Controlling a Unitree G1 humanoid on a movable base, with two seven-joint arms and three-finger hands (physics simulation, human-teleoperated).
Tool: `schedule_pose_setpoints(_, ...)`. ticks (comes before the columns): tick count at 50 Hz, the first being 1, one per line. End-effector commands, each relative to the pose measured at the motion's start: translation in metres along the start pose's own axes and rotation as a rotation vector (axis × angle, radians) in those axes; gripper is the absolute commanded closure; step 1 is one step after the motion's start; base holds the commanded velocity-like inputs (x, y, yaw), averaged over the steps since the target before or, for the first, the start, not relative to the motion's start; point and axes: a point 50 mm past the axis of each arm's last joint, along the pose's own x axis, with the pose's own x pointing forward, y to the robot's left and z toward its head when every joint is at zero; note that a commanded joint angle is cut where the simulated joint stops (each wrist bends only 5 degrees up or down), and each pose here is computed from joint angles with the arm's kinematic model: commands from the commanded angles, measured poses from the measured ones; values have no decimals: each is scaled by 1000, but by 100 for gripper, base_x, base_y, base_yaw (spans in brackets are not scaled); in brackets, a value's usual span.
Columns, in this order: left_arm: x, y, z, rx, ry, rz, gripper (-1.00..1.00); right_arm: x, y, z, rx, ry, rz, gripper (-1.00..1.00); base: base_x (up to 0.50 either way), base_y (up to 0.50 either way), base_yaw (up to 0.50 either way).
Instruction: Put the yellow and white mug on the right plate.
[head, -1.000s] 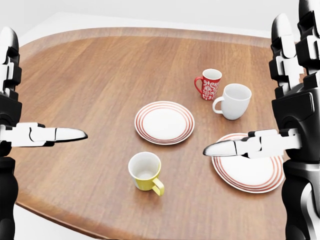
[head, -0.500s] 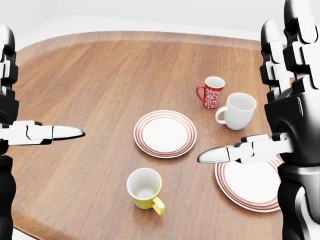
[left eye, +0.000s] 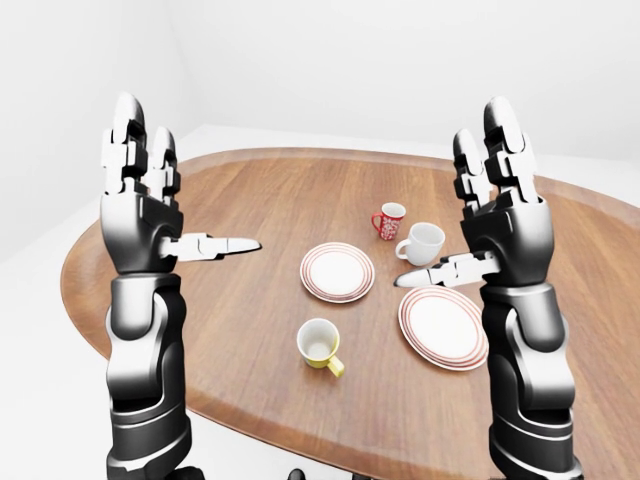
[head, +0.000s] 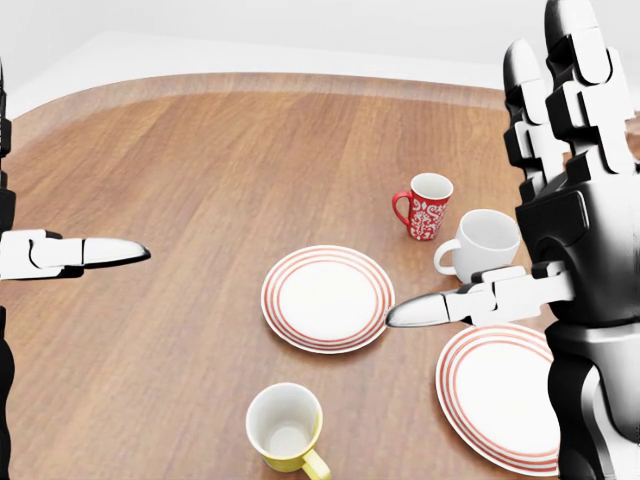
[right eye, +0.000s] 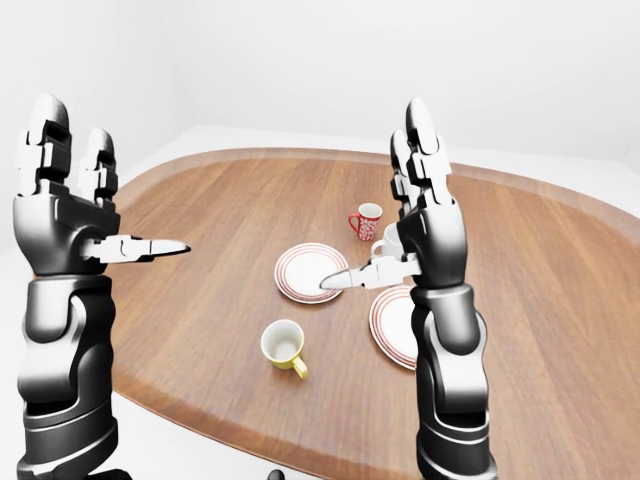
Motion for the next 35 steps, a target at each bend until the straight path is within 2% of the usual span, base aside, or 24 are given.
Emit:
schedule_pose_setpoints(1,5,11,1,8,-3,31,-98,18,13,-8,-143,30,155,-100,0,0,0)
schedule_pose_setpoints(6,5,15,2,18,-2,36,-98,27,21,-14,-247,61,280,-100,0,0,0)
schedule_pose_setpoints(7,5,25,-2,51,21,52,-98,35,34,-44,-447,190,415,-100,0,0,0)
schedule_pose_setpoints(13,6,27,1,52,8,59,-98,32,35,-55,-503,273,428,-100,0,0,0)
schedule_pose_setpoints(23,5,28,0,54,17,58,-98,36,39,-54,-542,276,452,-100,0,0,0)
schedule_pose_setpoints(35,6,29,1,56,11,62,-98,29,49,-62,-587,319,475,-100,0,0,0)
